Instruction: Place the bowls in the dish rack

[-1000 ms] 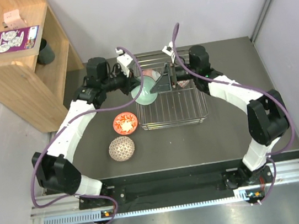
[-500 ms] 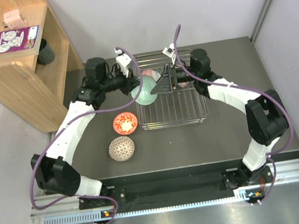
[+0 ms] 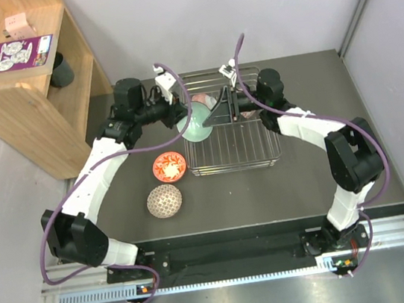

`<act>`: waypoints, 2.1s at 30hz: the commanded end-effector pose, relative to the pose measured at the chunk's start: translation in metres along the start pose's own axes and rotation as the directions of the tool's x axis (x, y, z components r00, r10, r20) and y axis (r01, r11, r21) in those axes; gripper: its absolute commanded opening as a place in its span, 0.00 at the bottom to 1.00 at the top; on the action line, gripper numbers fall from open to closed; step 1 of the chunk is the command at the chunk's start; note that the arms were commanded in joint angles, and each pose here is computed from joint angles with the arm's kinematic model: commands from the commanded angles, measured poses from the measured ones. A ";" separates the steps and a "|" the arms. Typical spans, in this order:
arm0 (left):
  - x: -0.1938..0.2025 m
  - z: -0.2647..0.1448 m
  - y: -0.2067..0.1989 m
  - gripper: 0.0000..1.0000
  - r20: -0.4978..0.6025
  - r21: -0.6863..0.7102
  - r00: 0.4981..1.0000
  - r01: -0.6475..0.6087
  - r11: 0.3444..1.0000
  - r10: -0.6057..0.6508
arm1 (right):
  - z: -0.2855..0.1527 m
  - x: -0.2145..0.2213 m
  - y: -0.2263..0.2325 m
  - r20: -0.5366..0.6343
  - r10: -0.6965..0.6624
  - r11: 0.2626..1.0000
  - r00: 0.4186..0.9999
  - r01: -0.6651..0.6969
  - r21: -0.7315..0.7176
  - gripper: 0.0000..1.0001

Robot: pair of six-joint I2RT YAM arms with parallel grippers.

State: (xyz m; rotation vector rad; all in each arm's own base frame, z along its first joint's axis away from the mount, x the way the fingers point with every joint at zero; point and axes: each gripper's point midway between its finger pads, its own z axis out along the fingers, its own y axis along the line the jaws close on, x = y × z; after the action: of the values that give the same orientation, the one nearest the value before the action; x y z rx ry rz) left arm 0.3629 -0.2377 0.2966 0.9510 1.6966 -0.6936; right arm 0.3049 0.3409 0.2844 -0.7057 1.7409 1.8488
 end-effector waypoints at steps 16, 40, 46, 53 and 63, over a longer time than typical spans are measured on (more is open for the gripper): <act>0.000 -0.013 0.048 0.99 0.058 -0.122 0.995 0.088 0.989 -0.082 | -0.005 0.000 -0.015 0.008 -0.136 0.979 0.991 0.133 0.156 0.00; 0.110 -0.110 0.071 0.99 -0.182 -0.424 0.952 0.150 0.893 -0.246 | -0.162 -0.026 -0.097 -0.492 -0.335 0.145 0.803 0.560 0.816 0.00; 0.130 -0.124 0.061 0.99 -0.177 -0.425 0.946 0.176 0.888 -0.272 | -0.182 -0.029 -0.102 -0.596 -0.272 -0.010 0.756 0.617 0.787 0.00; 0.142 -0.128 0.059 0.99 -0.186 -0.422 0.938 0.194 0.885 -0.294 | -0.179 -0.010 -0.117 -0.699 -0.191 -0.045 0.689 0.705 0.708 0.00; 0.145 -0.129 0.056 0.99 -0.184 -0.413 0.938 0.198 0.889 -0.294 | -0.173 0.021 -0.143 -0.786 -0.086 -0.051 0.612 0.785 0.617 0.00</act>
State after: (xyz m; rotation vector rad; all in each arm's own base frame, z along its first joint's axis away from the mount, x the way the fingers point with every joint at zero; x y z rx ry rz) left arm 0.3263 -0.0648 0.1911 0.5327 2.1441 -0.3817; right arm 0.3806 0.1728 0.1511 -1.0335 2.1317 -0.2609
